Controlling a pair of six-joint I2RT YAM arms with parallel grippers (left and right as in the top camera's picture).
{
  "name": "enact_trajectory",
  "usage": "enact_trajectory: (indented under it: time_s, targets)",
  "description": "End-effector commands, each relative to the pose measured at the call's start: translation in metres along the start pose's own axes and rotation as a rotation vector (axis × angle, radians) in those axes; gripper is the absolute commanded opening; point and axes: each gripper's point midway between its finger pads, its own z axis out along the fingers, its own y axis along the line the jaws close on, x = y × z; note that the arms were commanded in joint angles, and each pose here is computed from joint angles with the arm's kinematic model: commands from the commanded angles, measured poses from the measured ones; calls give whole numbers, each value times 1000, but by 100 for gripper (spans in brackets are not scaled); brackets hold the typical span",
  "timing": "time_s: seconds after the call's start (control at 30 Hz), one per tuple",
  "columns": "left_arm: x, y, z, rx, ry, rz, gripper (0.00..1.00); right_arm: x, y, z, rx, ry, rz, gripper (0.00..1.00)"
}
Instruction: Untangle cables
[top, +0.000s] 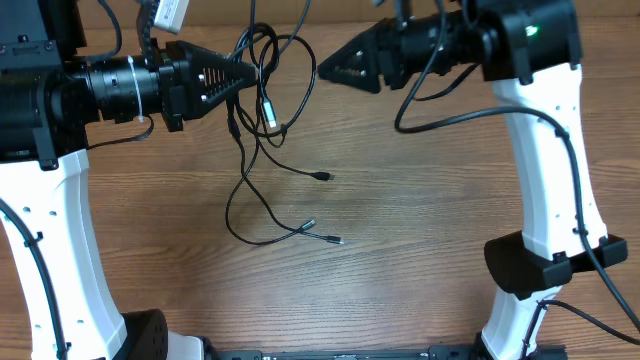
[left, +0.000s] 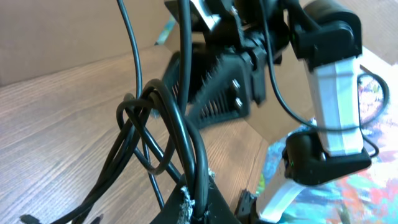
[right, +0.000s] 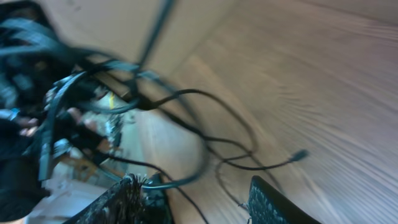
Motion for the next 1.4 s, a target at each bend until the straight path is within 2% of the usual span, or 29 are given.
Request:
enact_trajectory:
  time_s: [0.0, 0.2, 0.33, 0.37, 0.43, 0.53, 0.8, 1.0, 1.17, 1.33, 1.37]
  targets:
    - [-7, -8, -2, -1, -21, -21, 4, 3, 29, 18, -111, 25, -57, 53]
    - [-15, -19, 8, 36, -26, -37, 4, -2, 39, 35, -104, 18, -138, 52]
    - [-16, -22, 11, 46, -26, -42, 4, -4, 28, 36, -31, 14, -138, 54]
    - [-17, -22, 11, 45, -27, -38, 4, -5, 25, 36, -15, 14, -136, 56]
    - [-17, -18, 11, 25, -28, -35, 5, -4, 16, 35, 33, 19, -125, 66]
    - [-15, -11, 12, -20, -22, -4, 6, -1, -4, 32, 144, 29, -76, 72]
    - [-7, 0, 11, -84, 3, 11, 8, 12, -49, 16, 402, 72, 10, 75]
    - [-8, -22, 13, 40, -1, -1, 6, 8, -51, 15, 404, 56, 3, 76]
    - [-9, -35, 12, 116, -5, -38, 4, -1, -49, 16, 394, 25, -11, 83]
    - [-10, -34, 12, 111, -6, -58, 4, -11, -34, 21, 303, -14, -25, 82]
    - [-10, -34, 12, 112, -7, -64, 5, -12, -31, 22, 280, -18, -30, 78]
